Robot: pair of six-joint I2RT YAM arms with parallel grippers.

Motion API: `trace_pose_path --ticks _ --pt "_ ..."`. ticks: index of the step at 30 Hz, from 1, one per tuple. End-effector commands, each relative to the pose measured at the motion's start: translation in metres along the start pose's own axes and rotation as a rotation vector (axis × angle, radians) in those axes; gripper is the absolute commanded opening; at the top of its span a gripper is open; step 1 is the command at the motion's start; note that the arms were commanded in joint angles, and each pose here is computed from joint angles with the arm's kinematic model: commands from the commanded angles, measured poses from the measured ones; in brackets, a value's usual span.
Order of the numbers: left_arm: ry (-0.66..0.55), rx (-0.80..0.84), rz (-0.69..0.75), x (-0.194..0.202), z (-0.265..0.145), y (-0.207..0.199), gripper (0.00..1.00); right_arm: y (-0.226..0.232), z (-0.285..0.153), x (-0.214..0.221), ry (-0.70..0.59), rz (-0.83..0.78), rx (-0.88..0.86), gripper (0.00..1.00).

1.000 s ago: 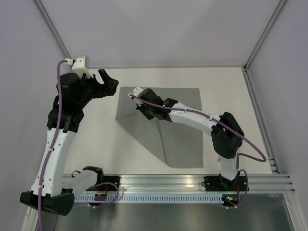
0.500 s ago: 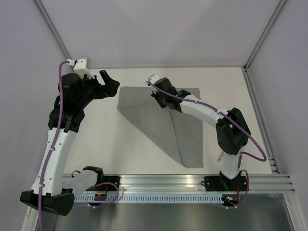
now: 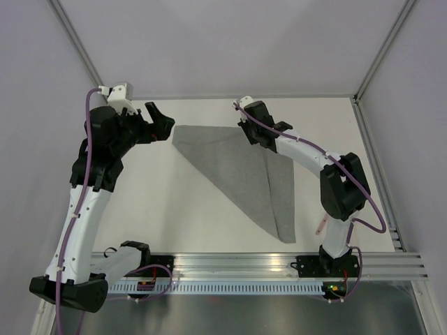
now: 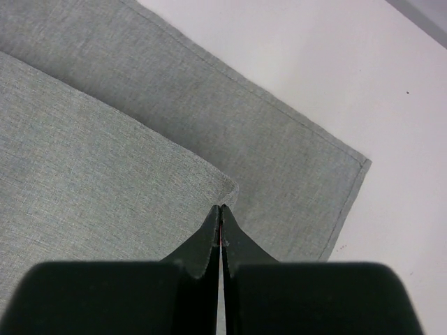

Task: Fold the napkin, place the utensils inside, and roll it up
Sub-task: Fold the napkin at the center of the board.

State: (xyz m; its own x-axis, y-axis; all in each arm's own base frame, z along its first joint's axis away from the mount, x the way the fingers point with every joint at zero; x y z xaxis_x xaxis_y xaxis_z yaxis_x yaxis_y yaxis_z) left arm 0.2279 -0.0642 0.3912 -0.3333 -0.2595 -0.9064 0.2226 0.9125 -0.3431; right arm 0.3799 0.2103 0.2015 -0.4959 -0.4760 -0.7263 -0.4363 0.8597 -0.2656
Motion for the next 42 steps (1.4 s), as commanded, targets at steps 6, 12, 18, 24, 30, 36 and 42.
trace_pose_path --ticks 6,12,18,24,30,36,42 --pt "-0.01 0.03 0.003 -0.001 0.003 -0.001 1.0 -0.033 0.004 -0.003 -0.022 0.036 0.095 0.01" --pt "-0.009 0.032 0.003 -0.001 0.004 -0.001 1.0 -0.05 0.011 0.004 -0.008 0.064 0.124 0.0" --pt "-0.006 0.032 0.002 0.0 0.004 -0.001 1.0 -0.065 0.018 0.009 0.005 0.084 0.156 0.0" --pt "-0.006 0.027 0.001 0.001 0.005 0.0 1.0 -0.075 0.025 0.012 0.016 0.094 0.175 0.0" --pt "-0.002 0.028 0.002 0.001 0.006 0.0 1.0 -0.086 0.031 0.011 0.018 0.11 0.194 0.01" --pt "-0.001 0.026 0.004 0.001 0.006 0.0 1.0 -0.092 0.039 0.013 0.03 0.112 0.215 0.0" --pt "0.0 0.022 0.005 0.002 0.007 0.001 1.0 -0.101 0.046 0.013 0.035 0.118 0.238 0.0"
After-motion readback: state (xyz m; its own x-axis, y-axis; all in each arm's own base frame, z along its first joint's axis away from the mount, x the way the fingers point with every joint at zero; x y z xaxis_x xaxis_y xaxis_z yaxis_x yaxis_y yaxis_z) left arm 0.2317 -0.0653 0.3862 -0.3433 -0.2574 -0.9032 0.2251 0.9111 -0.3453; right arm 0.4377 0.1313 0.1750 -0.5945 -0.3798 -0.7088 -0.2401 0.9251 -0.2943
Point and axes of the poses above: each gripper's point midway between its finger pads, its own z axis out along the fingers, its own y axis along the line the jaws close on, x = y × z, the point moved 10 cm from there along -z, back along the fingers, and after that the axes turned 1 degree about -z, right-handed, at the moved point
